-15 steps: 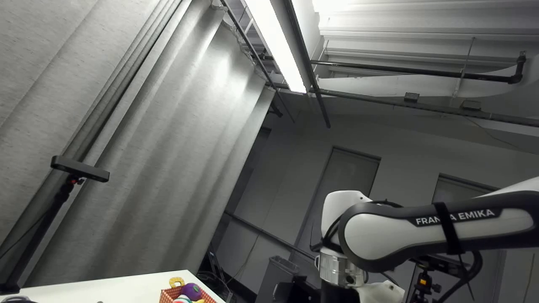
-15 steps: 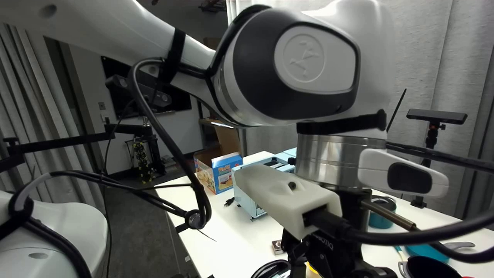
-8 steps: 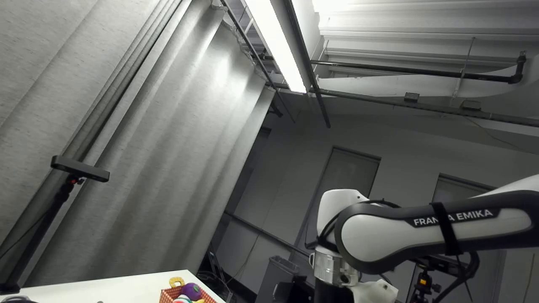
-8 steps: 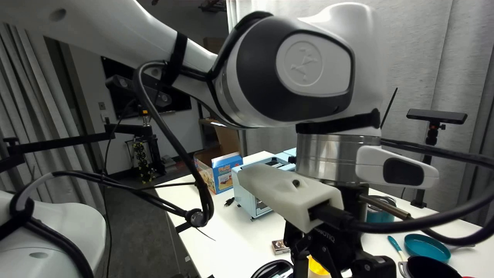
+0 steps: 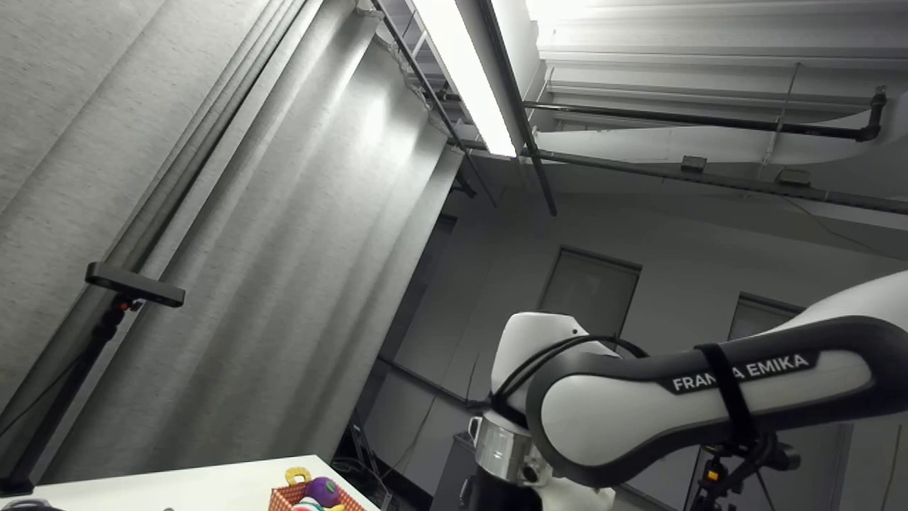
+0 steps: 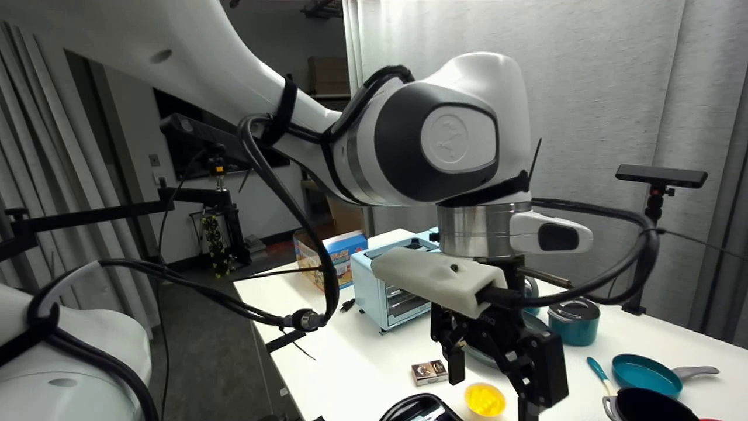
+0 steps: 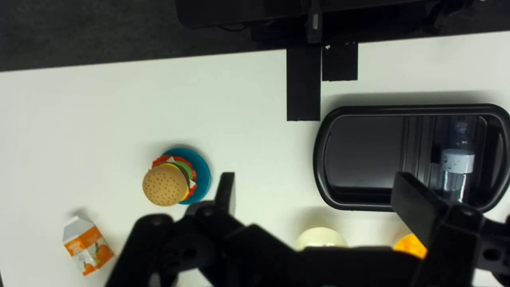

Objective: Pour the content from the cup

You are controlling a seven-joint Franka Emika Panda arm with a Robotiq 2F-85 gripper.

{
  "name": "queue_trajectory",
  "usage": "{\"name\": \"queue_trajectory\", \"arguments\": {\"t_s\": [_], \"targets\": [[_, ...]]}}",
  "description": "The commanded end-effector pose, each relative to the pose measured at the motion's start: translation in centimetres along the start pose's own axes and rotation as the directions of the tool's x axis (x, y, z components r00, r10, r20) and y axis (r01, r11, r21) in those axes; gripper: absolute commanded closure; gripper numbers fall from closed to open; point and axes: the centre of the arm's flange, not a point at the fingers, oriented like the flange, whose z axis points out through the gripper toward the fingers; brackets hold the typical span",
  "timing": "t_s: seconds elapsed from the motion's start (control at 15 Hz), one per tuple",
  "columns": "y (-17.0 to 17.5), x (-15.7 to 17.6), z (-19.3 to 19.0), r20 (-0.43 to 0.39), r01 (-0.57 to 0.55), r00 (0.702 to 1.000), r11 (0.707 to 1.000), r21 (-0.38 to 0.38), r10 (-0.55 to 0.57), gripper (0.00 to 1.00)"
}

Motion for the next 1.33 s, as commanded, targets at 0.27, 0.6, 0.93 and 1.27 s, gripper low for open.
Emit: {"name": "queue_trajectory", "arguments": {"t_s": [0.27, 0.6, 0.93, 1.27], "targets": [[-8.8, 5.0, -0.2, -0.099, 0.174, 0.98, 0.984, 0.02, -0.172, 0.0], [-11.3, 4.8, -0.3, -0.102, 0.229, 0.968, 0.974, -0.005, -0.228, 0.0], [-12.6, 5.5, -0.5, -0.103, 0.253, 0.962, 0.967, -0.01, -0.253, 0.0], [-12.0, 7.1, 0.1, -0.093, 0.21, 0.973, 0.978, -0.016, -0.211, 0.0]]}}
